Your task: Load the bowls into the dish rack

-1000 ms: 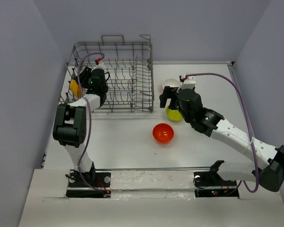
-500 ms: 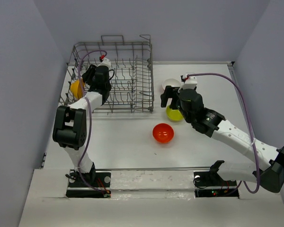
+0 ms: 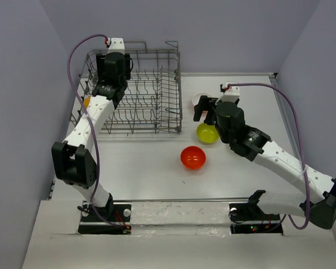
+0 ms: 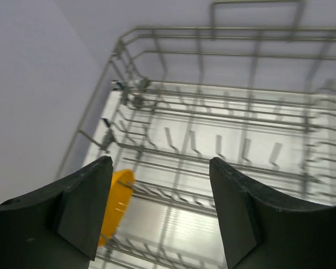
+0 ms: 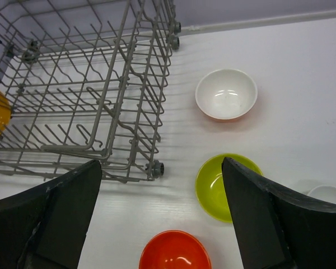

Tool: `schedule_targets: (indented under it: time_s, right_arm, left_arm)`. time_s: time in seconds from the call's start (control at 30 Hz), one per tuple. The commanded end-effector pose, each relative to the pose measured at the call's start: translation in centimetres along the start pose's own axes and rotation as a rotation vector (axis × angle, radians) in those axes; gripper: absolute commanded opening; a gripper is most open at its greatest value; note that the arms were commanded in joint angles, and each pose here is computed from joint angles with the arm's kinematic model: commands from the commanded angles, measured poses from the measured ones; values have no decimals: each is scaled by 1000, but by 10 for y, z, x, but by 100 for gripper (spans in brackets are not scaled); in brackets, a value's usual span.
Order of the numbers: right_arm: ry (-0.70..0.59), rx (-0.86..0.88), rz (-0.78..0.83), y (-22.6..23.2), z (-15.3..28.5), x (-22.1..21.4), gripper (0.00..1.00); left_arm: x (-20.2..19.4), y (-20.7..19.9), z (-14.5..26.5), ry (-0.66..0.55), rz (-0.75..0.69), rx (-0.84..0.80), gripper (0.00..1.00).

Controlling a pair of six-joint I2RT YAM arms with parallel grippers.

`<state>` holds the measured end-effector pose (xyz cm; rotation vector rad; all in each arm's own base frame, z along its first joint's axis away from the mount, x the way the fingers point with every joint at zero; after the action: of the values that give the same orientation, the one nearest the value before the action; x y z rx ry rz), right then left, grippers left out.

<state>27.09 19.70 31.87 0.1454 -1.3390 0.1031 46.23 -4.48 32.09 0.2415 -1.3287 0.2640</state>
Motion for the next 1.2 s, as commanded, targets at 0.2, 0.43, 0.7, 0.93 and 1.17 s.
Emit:
schedule_targets:
  time_s: [0.2,0.43,0.7,0.93,1.17]
  right_arm:
    - [-95,-275,-21,-41,18,40,100]
    - [55,-473,-92,-126,-4,12,100]
    - [193,-549,-170,-157,1,-30,100]
    - [371,-540,-311,-178,-1,-90,100]
    - [362,-436,-329,-174,-42,-81,100]
  left_arm:
    - [35,-81,179,2,288,-648,86]
    - [35,-83,240,-16,344,-884,88]
    - [20,-81,272,3,336,-1056,99]
    - [13,-76,276,5,359,-1063,99]
    - [14,-66,278,-54,406,-1048,99]
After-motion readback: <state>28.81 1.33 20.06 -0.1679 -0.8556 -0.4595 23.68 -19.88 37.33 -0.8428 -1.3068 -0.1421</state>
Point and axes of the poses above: each gripper's point midway between its finger pads, its own z axis back along the fingers, its own y axis along the line the jaws close on, x = y × z, the point moved 5 cm from there along z, back along the fingers, and after that the axes turned 12 degrees about z, right-handed, at the moved point
